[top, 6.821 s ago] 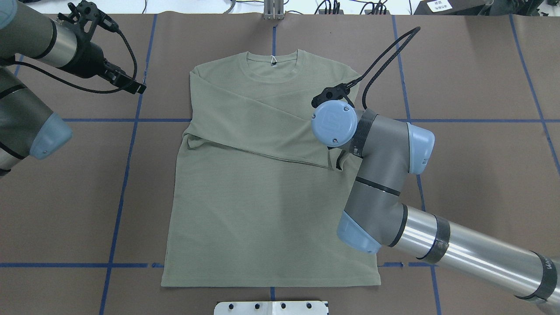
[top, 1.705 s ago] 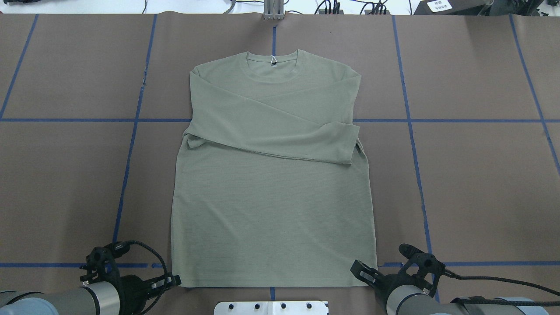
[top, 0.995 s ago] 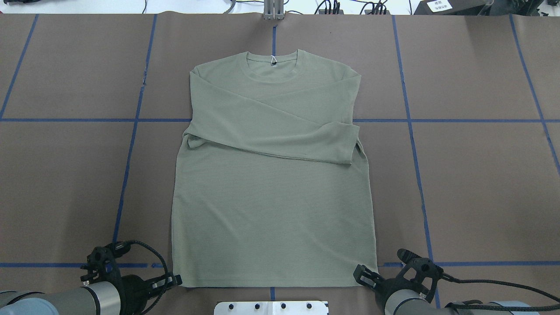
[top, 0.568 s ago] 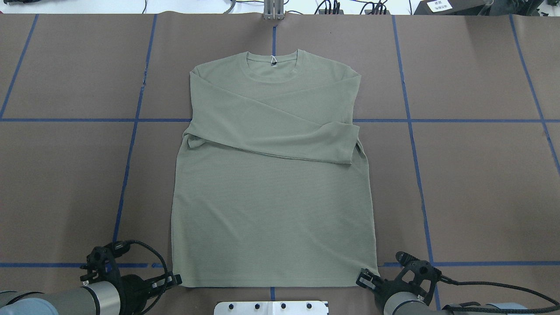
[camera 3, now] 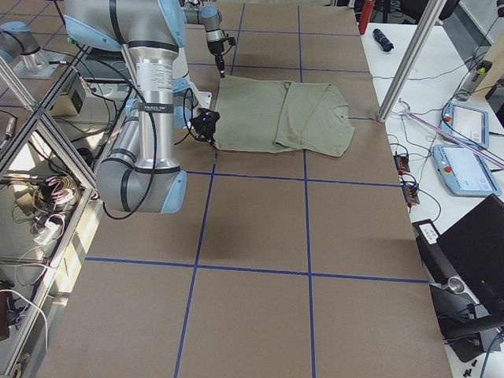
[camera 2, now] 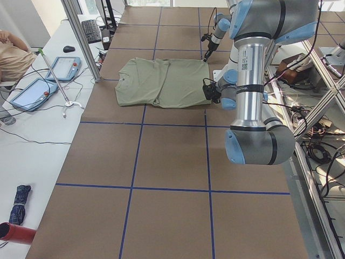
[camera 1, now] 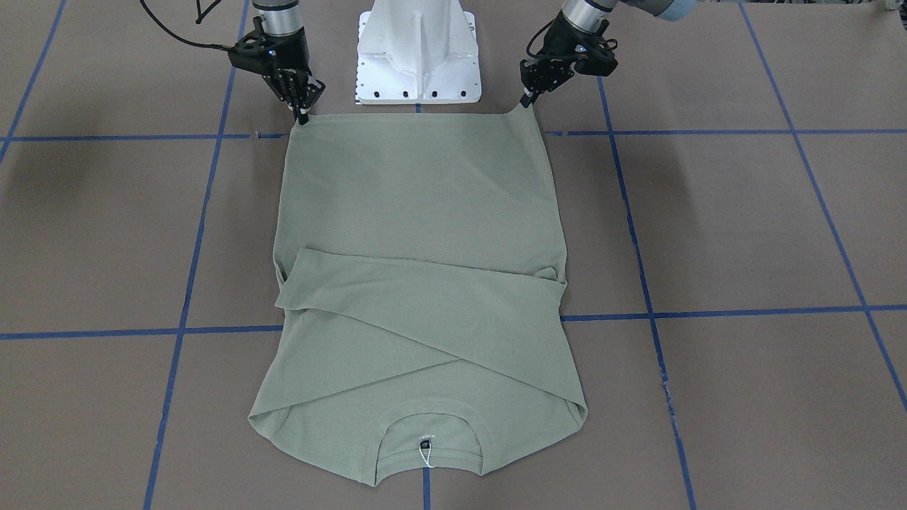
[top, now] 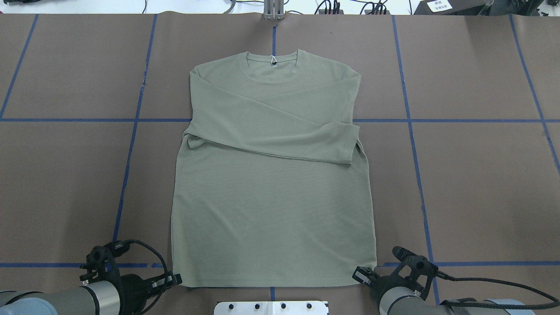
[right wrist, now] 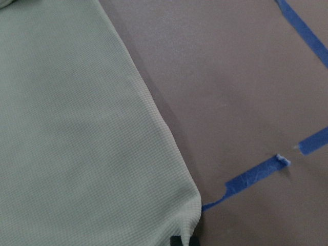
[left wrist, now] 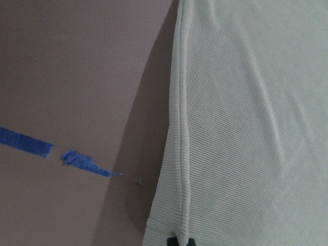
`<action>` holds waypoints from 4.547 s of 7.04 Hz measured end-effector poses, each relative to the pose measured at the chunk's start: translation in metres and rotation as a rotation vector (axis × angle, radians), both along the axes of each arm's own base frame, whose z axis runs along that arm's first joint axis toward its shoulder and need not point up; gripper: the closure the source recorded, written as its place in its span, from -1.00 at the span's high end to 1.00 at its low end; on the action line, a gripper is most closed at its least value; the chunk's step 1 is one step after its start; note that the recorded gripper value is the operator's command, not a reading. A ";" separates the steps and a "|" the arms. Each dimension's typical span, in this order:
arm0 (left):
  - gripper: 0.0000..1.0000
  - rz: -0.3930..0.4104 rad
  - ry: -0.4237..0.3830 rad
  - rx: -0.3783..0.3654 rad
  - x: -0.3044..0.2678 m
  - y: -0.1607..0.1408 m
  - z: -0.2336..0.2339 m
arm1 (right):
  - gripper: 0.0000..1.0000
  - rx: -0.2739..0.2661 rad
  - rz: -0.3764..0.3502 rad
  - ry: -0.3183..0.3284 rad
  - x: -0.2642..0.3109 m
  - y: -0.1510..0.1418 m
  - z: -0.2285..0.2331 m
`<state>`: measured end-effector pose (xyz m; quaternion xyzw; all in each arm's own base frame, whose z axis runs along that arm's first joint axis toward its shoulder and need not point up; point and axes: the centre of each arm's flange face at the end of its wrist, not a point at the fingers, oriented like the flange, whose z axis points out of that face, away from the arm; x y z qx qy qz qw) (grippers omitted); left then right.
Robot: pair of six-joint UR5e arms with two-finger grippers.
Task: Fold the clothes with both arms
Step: 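Move both grippers to the hem corners nearest the robot and grasp, then lift the hem with both grippers and fold it toward the collar, then lay the hem down near the collar and release with both grippers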
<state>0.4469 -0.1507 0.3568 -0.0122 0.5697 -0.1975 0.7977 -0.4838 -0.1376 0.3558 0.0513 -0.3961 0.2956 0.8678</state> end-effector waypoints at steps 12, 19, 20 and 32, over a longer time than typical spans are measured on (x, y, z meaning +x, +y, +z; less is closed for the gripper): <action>-1.00 -0.014 -0.317 0.399 -0.121 -0.287 -0.131 | -1.00 0.098 -0.122 0.135 0.092 -0.293 -0.137; -1.00 -0.071 -0.487 0.377 -0.029 -0.440 -0.040 | -1.00 0.115 -0.068 0.179 0.024 -0.465 -0.086; -1.00 -0.073 -0.495 0.378 -0.025 -0.445 -0.034 | -1.00 0.111 -0.076 0.189 0.023 -0.478 -0.081; 0.50 0.042 -0.262 0.427 -0.029 -0.269 -0.019 | 1.00 0.183 -0.213 0.178 0.043 -0.475 -0.075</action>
